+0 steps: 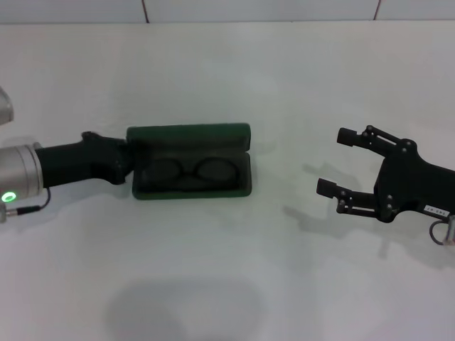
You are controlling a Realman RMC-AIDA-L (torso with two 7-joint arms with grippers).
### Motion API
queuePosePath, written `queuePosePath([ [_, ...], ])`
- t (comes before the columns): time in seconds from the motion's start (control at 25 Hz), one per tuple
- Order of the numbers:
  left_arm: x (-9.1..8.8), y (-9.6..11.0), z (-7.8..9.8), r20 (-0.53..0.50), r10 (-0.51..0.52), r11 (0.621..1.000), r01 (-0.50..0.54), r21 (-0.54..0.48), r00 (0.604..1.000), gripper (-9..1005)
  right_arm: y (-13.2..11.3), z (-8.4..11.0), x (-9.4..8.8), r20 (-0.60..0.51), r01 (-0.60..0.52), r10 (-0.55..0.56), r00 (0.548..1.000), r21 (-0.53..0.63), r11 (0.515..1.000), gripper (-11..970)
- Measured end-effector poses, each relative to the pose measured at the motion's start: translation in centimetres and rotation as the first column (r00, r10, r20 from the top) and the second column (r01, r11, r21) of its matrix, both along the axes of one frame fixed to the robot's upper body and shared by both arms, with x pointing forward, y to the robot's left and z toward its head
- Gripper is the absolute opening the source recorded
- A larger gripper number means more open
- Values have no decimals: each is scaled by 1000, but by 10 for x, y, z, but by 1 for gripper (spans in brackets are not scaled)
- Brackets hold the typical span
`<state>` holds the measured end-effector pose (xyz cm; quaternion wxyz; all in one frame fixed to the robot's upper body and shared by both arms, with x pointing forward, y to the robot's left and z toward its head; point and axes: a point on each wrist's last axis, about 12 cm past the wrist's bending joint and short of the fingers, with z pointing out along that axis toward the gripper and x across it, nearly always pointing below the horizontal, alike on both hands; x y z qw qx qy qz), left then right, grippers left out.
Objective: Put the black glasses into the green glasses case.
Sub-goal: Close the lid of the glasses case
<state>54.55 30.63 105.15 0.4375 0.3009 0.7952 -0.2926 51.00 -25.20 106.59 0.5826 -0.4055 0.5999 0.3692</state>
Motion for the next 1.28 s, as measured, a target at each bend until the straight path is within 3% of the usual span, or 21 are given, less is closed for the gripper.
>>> queuePosePath([
  [0.04, 2, 2, 1, 8, 12, 1000, -12, 15, 1000, 37, 0, 0, 1, 0, 0, 0, 1000, -1, 1000, 874],
  [0.36, 20, -1, 8, 55, 44, 997, -47, 68, 998, 39, 2, 2, 2, 8, -5, 5, 1000, 1, 1000, 877],
  [0.56, 19, -3, 8, 46, 34, 998, -37, 56, 998, 40, 3, 2, 2, 8, -6, 6, 1000, 4, 1000, 876],
  [0.8, 4, 2, 13, -42, -17, 999, 15, -45, 999, 41, 2, 1, 1, 5, -2, 2, 1000, 9, 1000, 875],
  [0.96, -8, 5, 21, -77, -32, 983, 18, -183, 997, 41, -2, 1, 1, 4, 22, -22, 1000, 15, 1000, 874],
  [1.0, -7, 4, 25, -91, 10, 966, -33, -255, 996, 42, -3, 1, 1, 3, 26, -26, 1000, 16, 1000, 874],
  [1.12, -3, 0, 30, -108, 34, 953, -65, -297, 994, 42, -2, -1, 0, -2, 34, -34, 999, 13, 999, 873],
  [1.28, 18, -18, 39, -133, 56, 965, -88, -249, 990, 43, -2, -7, -1, -24, 39, -40, 999, -14, 999, 873],
])
